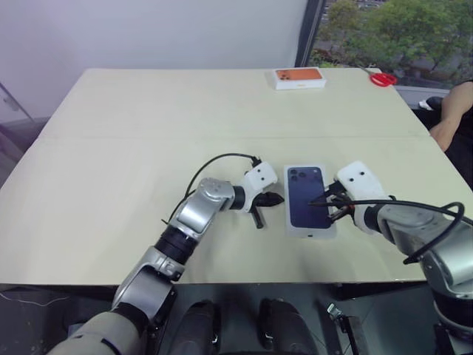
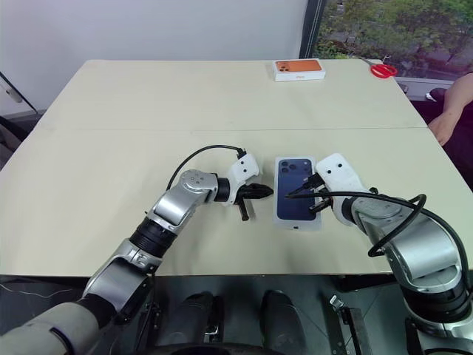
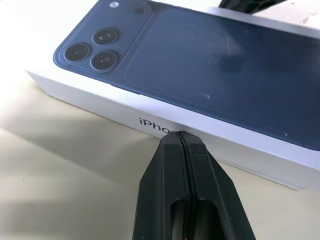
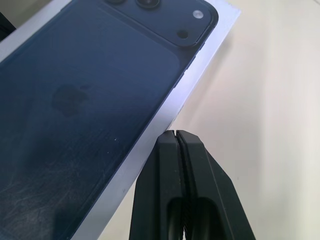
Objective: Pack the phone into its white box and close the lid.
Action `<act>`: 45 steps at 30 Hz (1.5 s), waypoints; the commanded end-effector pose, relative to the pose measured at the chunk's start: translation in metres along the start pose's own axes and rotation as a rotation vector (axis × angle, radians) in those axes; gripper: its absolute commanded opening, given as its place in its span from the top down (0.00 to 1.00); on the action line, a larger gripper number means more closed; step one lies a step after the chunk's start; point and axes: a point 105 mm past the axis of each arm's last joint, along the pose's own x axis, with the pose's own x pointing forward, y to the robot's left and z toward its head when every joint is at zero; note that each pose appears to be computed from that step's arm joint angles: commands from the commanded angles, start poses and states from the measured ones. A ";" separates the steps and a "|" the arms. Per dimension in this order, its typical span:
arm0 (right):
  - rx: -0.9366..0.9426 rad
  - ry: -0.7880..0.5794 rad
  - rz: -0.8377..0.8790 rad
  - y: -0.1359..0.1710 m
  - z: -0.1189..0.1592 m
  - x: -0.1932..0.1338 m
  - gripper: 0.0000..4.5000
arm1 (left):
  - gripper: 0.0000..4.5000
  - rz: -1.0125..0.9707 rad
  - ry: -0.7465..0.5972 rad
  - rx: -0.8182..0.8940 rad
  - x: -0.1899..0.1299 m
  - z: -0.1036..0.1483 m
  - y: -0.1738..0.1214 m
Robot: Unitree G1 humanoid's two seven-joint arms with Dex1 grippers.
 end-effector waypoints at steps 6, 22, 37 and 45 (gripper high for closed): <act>-0.004 -0.030 0.038 0.008 0.004 -0.002 0.98 | 1.00 -0.045 -0.113 0.047 0.005 0.034 -0.012; -0.035 -0.078 0.000 -0.006 0.014 -0.015 0.98 | 1.00 0.038 -0.151 0.019 -0.009 0.043 0.012; -0.022 -0.025 0.206 0.040 -0.015 -0.023 0.98 | 1.00 0.091 0.200 0.073 0.043 0.022 0.029; 0.047 0.039 0.201 0.047 -0.031 -0.013 0.98 | 1.00 0.076 0.312 0.067 0.041 -0.006 0.026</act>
